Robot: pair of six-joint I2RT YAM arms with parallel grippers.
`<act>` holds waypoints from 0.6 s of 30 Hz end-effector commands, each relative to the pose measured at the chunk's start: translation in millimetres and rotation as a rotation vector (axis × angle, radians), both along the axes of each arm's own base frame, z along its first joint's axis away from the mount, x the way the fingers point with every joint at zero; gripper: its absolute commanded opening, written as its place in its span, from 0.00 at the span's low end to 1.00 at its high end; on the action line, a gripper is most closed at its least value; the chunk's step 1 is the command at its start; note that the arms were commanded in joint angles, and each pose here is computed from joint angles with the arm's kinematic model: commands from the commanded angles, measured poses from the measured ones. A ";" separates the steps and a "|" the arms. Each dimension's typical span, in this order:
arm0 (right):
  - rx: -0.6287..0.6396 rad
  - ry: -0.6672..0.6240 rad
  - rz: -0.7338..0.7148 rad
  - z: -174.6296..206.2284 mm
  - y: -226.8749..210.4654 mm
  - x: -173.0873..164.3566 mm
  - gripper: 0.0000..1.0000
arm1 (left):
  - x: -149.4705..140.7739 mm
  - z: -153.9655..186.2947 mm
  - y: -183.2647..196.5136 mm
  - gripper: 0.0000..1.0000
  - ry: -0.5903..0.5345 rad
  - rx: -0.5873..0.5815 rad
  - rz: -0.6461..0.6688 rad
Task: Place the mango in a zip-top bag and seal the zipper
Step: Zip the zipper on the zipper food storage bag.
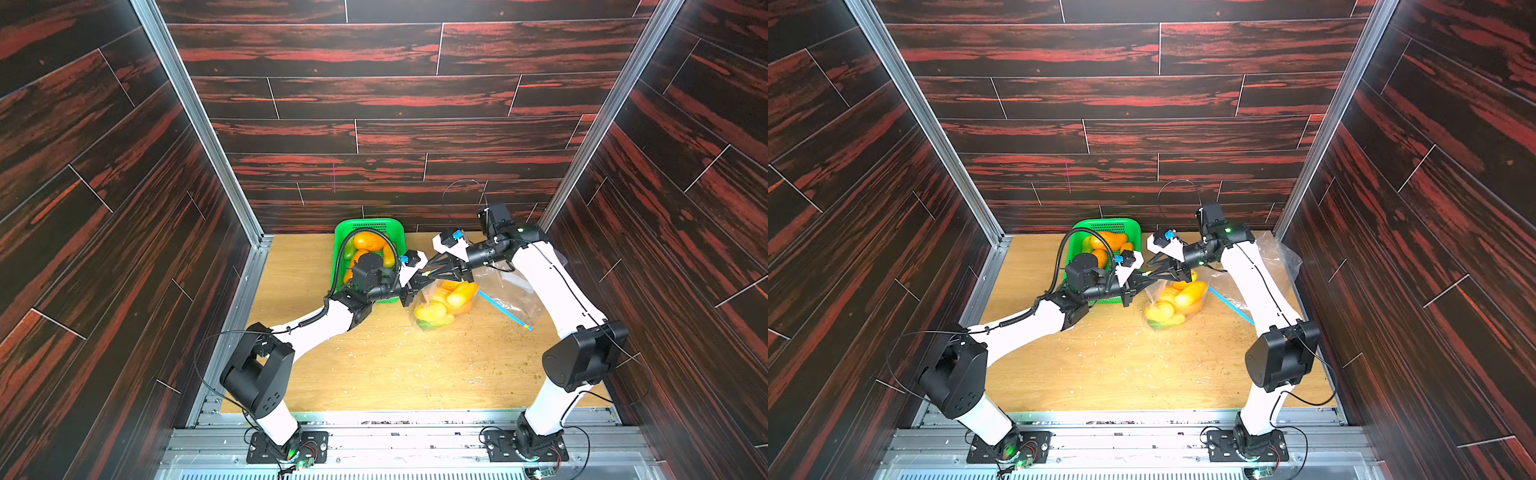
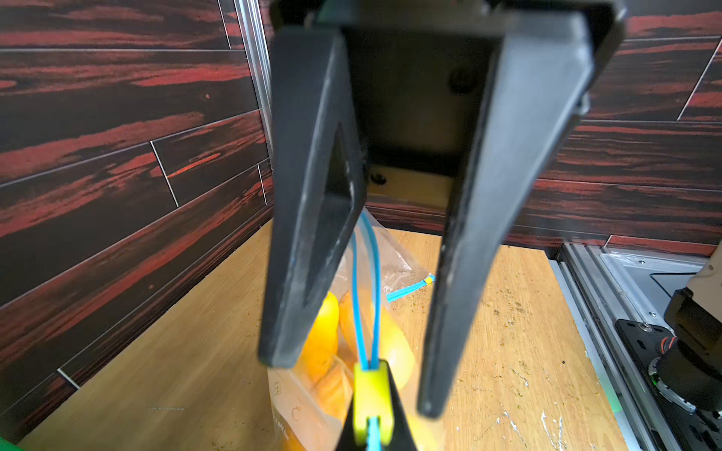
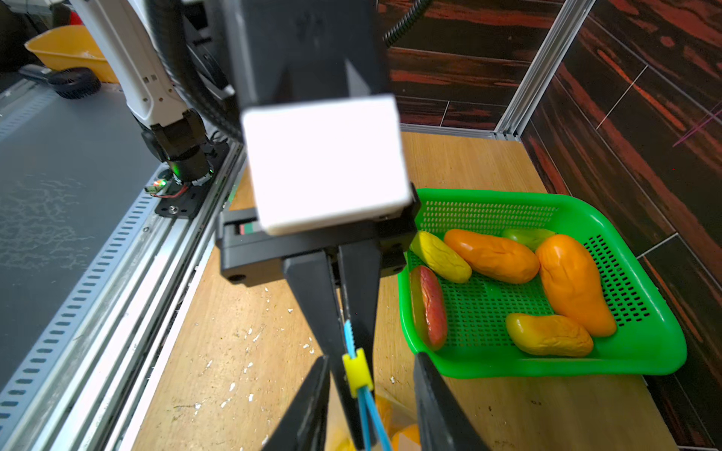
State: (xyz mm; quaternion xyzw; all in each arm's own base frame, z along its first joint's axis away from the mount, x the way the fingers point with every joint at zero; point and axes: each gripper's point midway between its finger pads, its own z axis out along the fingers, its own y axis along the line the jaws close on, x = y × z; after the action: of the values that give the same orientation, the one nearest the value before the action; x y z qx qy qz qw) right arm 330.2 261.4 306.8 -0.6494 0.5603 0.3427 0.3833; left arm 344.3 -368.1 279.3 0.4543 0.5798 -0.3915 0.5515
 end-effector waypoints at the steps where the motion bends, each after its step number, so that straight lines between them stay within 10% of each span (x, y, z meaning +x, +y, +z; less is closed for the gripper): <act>1: -0.008 0.021 -0.003 -6.2 2.4 -1.2 0.33 | -11.3 36.3 2.3 0.00 -0.073 -0.047 -0.025; 18: 0.015 -0.044 -0.040 2.9 -3.6 -0.1 0.00 | -6.8 36.7 7.3 0.00 -0.079 -0.045 0.023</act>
State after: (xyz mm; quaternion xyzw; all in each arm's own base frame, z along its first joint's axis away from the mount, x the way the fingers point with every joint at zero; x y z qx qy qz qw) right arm 328.4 261.5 305.0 -0.6469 0.5565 0.3373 0.3975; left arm 348.0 -365.5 281.4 0.4452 0.5862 -0.3866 0.5557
